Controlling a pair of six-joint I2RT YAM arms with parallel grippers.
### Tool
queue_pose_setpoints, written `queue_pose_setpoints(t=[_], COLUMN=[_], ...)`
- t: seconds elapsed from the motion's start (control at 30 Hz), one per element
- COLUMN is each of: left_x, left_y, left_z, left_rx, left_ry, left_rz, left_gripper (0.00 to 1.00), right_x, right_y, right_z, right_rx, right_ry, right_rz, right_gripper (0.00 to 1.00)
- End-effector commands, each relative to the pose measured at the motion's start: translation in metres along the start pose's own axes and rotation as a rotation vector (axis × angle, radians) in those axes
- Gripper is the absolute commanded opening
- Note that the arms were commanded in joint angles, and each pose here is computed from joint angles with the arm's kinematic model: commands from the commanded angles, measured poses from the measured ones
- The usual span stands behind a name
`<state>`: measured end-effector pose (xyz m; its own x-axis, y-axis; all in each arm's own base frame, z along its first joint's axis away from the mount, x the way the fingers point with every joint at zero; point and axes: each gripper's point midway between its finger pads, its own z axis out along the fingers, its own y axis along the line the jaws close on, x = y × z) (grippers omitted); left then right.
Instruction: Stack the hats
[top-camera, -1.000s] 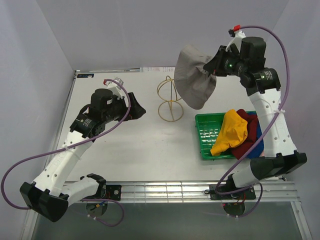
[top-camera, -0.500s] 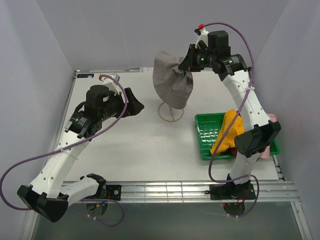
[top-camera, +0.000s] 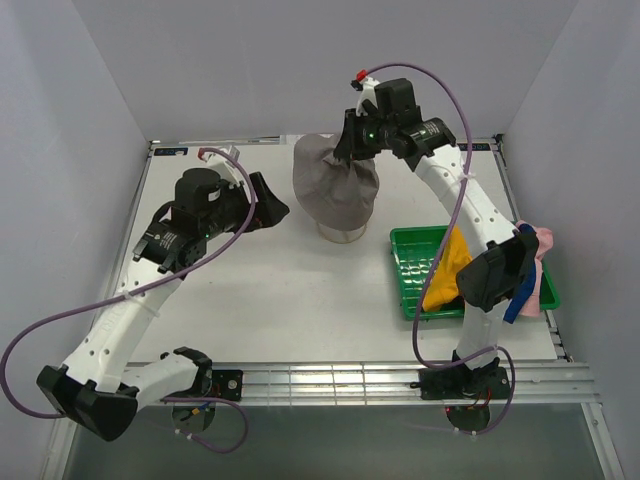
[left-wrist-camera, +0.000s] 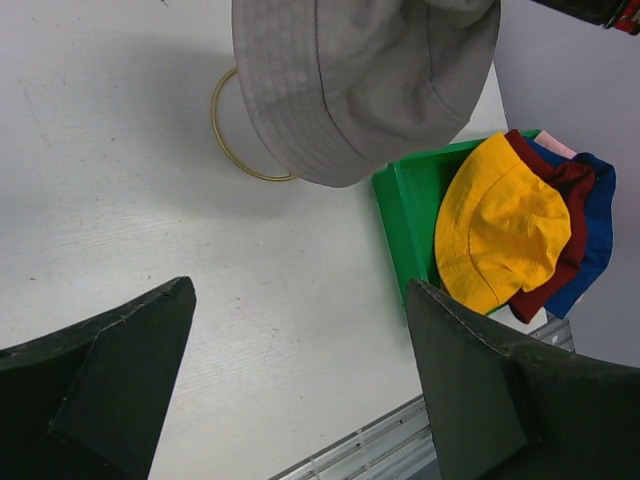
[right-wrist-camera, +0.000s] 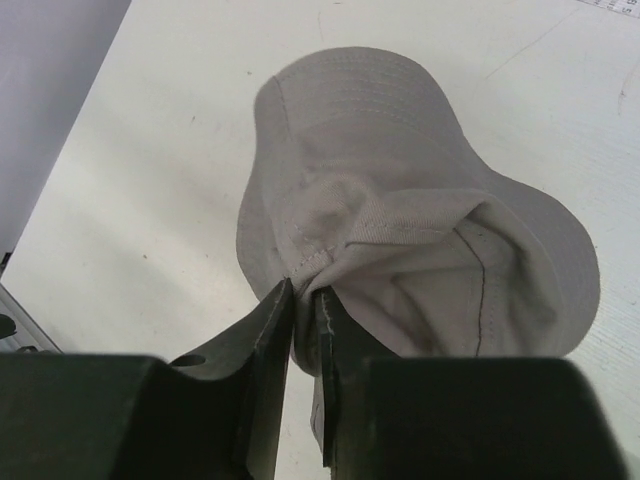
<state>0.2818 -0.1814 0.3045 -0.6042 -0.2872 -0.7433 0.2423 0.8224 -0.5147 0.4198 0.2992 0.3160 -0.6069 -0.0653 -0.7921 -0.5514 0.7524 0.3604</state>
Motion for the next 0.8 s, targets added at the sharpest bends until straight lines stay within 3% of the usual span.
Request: queue_pose_setpoints(t=[0.0, 0.37, 0.53, 0.77], left_x=[-0.005, -0.004, -0.002, -0.009], left_y=[0.003, 0.012, 0.011, 0.004], left_z=[0.016, 0.067, 0.08, 0.082], left_rx=[-0.013, -0.032, -0.023, 0.002], left_ry=[-0.023, -0.04, -0.026, -0.023], left_rz=[-0.034, -0.127, -0.134, -0.096], left_gripper=[0.95, 0.87, 0.82, 0.78], right_x=[-0.011, -0.026, -0.031, -0.006], right_y=[-0.003, -0.011, -0.015, -0.043], right_z=[0.012, 0.014, -0.003, -0.035], right_rx=[0.029, 0.077, 0.128, 0.241], right_ry=[-0.055, -0.119, -0.14, -0.091], right_rz=[-0.056, -0.067, -0.059, -0.019], right_gripper=[0.22, 0.54, 0.61, 0.62])
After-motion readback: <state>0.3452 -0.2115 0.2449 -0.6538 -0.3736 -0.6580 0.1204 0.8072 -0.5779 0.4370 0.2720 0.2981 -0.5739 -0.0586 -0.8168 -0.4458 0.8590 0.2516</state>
